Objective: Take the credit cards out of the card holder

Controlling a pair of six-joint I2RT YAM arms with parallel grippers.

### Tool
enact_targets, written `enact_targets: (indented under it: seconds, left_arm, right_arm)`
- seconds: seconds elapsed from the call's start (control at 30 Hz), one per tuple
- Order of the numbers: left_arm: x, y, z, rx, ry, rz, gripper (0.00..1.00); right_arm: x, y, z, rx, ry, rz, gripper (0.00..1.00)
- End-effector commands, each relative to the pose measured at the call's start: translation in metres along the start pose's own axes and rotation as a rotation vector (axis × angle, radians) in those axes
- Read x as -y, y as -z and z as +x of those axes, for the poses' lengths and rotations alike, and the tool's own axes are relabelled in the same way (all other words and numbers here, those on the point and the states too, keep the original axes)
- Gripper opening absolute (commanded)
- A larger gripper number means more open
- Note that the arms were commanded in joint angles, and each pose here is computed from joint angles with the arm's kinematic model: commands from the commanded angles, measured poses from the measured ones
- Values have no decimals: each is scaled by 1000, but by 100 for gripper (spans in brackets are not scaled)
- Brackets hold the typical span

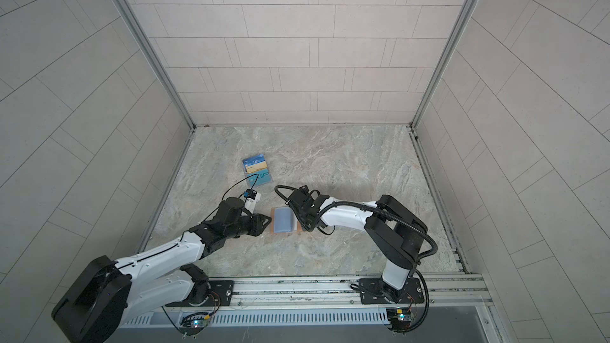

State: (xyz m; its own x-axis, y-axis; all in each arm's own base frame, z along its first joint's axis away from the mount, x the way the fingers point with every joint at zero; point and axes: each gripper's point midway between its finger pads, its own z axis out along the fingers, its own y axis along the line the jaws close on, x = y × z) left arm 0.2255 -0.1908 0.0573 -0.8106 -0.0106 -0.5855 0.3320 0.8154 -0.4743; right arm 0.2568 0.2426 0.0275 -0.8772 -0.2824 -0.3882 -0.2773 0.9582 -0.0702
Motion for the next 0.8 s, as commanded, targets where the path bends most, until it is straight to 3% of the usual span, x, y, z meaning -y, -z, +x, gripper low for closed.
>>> enact_targets:
  seconds: [0.0,0.17,0.33,0.53,0.67,0.77]
  left_arm:
    - [-7,-1,0,25,42,-22,35]
    - [-8,-3,0,36,79,0,34]
    - [-19,5,-4,73,110,-46,35]
    - [-33,17,-10,139,192,-44,35]
    - [-35,23,-9,154,194,-58,35]
    - [-38,27,-9,170,199,-76,36]
  right_arm:
    - [4,0,2,3,2,30,43]
    - [4,20,-8,46,5,30,52]
    - [-10,74,-29,168,82,-7,86]
    - [-38,107,-47,232,108,-110,87]
    - [-64,101,-52,221,120,-165,81]
    - [-81,90,-54,211,145,-160,82]
